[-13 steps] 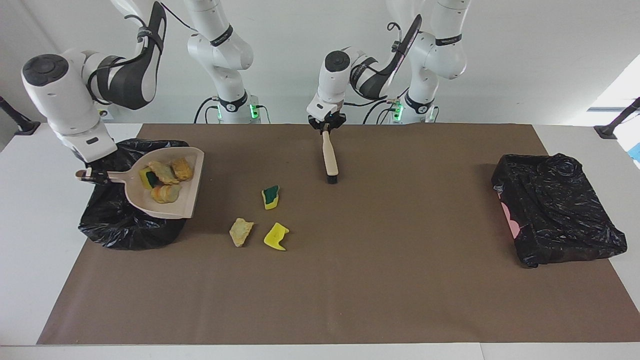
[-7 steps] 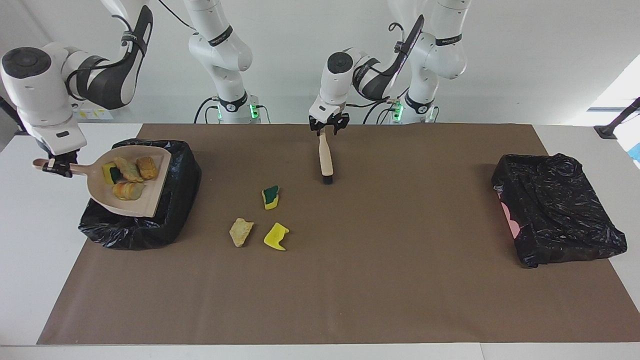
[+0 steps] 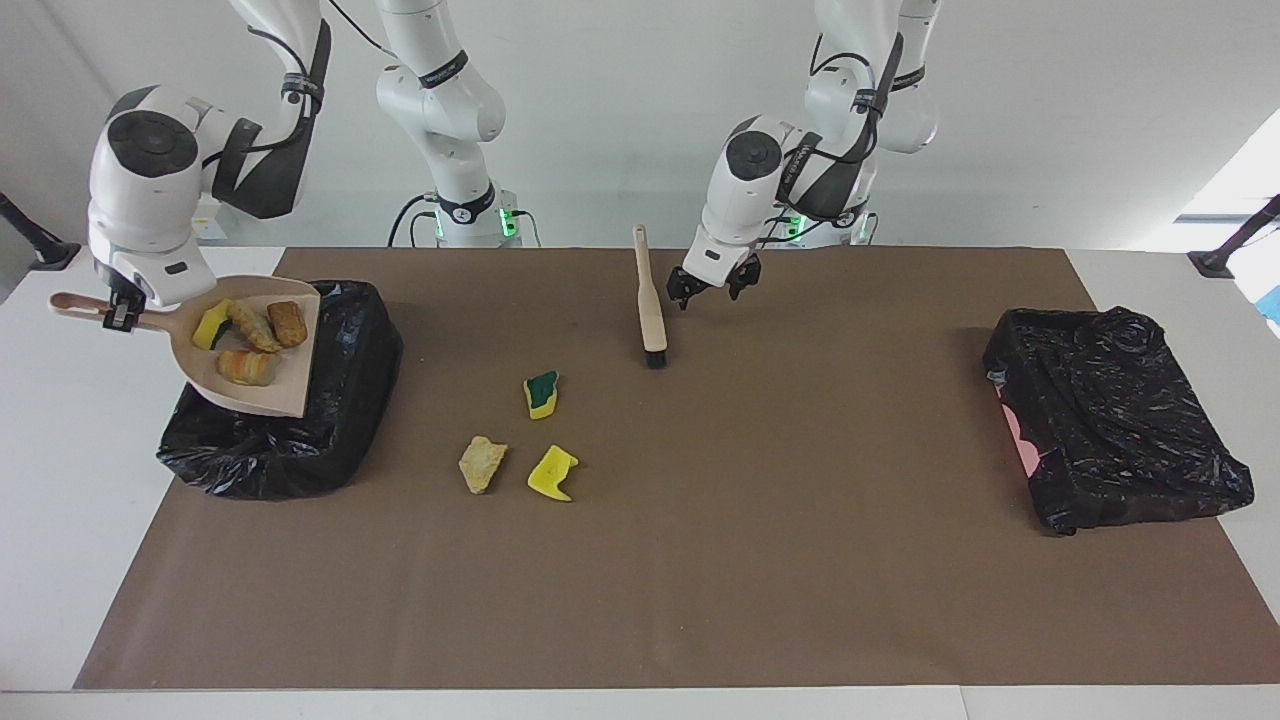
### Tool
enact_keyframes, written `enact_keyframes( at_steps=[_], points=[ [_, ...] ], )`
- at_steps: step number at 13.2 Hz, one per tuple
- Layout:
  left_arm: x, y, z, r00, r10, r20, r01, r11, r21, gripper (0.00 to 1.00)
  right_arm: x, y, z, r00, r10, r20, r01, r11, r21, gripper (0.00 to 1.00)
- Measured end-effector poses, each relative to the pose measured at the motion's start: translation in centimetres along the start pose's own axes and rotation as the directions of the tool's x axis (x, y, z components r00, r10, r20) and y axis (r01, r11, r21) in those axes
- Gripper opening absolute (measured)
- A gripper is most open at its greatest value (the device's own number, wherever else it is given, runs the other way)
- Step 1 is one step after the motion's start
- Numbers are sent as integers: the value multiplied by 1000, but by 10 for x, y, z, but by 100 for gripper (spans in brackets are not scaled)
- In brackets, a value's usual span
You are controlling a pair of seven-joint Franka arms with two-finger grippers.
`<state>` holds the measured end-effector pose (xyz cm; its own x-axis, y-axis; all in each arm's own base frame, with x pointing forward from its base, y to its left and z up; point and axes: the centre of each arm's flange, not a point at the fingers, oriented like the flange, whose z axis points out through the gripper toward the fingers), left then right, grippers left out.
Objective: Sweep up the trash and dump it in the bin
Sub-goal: 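Tilt the dustpan into the bin while the left gripper drops the brush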
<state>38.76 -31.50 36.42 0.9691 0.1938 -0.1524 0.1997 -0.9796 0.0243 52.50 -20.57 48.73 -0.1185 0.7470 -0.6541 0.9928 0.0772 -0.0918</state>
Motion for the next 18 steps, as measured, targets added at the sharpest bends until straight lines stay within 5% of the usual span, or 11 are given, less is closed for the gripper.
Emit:
enact_keyframes(
  at_steps=[6, 12, 18],
  points=[
    [88, -88, -33, 999, 10, -34, -10, 1000, 4, 100, 25, -38, -35, 979, 100, 175, -92, 994, -53, 32],
    [123, -188, -92, 994, 95, -47, -96, 995, -21, 100, -16, -68, -60, 967, 121, 223, -106, 991, -80, 32],
    [137, -243, -170, 986, 161, -53, -163, 986, -34, 100, -22, -70, -77, 962, 98, 254, -74, 992, -102, 32]
  ],
)
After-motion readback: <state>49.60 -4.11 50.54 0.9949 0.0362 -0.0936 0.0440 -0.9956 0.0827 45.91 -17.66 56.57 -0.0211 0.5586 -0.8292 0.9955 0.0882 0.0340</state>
